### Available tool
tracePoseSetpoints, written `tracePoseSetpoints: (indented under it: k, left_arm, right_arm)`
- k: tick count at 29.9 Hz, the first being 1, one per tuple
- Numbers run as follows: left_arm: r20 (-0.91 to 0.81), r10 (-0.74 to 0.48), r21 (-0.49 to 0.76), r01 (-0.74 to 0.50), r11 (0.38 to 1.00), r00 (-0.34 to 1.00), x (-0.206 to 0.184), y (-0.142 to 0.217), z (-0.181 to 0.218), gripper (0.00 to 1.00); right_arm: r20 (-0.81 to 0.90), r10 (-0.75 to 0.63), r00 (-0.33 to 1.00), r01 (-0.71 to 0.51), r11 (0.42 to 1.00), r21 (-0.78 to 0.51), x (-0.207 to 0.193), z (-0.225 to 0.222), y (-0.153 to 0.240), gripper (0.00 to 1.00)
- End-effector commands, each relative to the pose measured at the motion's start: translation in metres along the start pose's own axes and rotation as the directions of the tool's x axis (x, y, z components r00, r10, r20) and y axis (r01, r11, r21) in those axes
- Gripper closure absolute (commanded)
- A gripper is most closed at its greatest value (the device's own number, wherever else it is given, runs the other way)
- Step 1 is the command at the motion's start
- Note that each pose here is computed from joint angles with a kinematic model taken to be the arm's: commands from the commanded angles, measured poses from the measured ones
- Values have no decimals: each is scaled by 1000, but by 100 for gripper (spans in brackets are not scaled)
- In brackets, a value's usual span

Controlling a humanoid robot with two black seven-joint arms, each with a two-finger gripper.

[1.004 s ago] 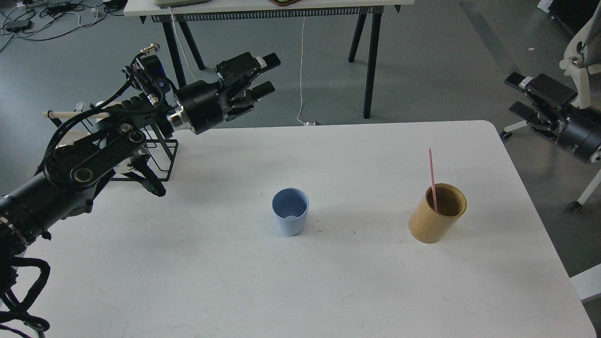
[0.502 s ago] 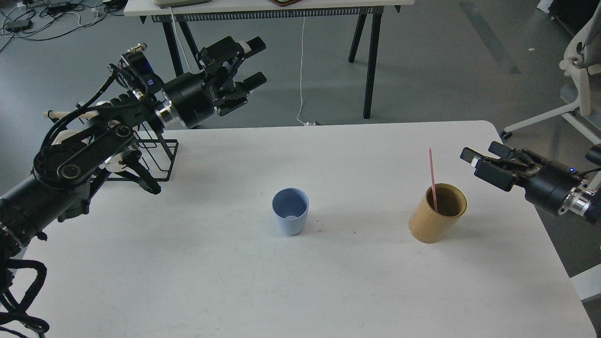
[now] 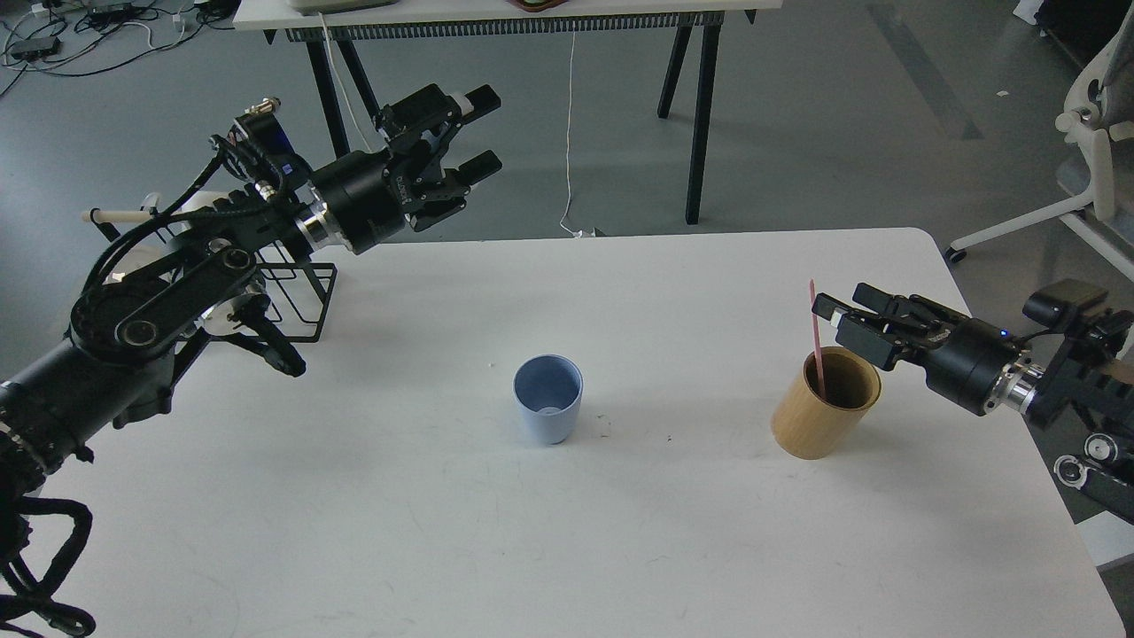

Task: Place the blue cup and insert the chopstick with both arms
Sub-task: 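Grasp the pink straw in the tan cup with the right gripper, then pull the pink straw up out of the tan cup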

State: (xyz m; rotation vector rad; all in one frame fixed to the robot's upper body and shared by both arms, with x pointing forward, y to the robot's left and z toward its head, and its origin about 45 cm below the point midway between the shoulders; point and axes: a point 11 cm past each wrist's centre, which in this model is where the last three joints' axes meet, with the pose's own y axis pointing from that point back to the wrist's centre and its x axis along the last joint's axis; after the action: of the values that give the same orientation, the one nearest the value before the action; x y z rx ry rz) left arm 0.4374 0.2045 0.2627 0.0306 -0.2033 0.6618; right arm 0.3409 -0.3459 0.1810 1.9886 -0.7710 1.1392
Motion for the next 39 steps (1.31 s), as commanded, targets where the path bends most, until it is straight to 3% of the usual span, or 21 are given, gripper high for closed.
tracePoseSetpoints:
  k: [1, 6, 15, 25, 30, 39]
  left_arm:
    - [-4, 3, 4, -3, 1000, 1000, 0, 2, -2, 6]
    - [-4, 3, 4, -3, 1000, 1000, 0, 2, -2, 6]
    - [-14, 18, 21, -18, 1000, 1000, 1, 6, -10, 6]
    - [-21, 20, 27, -19, 999, 1000, 0, 8, -14, 6]
    - [-20, 21, 26, -21, 999, 1000, 1, 8, -14, 6]
    - [-23, 19, 24, -18, 1000, 1000, -1, 7, -14, 6]
  right_arm:
    - [-3, -8, 1000, 8, 1000, 11, -3, -3, -11, 30]
    - [-14, -46, 999, 47, 998, 32, -12, -8, -18, 39]
    - [-10, -43, 999, 43, 998, 55, -12, -16, -25, 64]
    - [-13, -41, 999, 42, 998, 54, -10, -16, -22, 82]
    - [-21, -42, 999, 43, 998, 48, -5, -13, -14, 97]
    - [-52, -22, 998, 24, 999, 23, 21, -6, 13, 100]
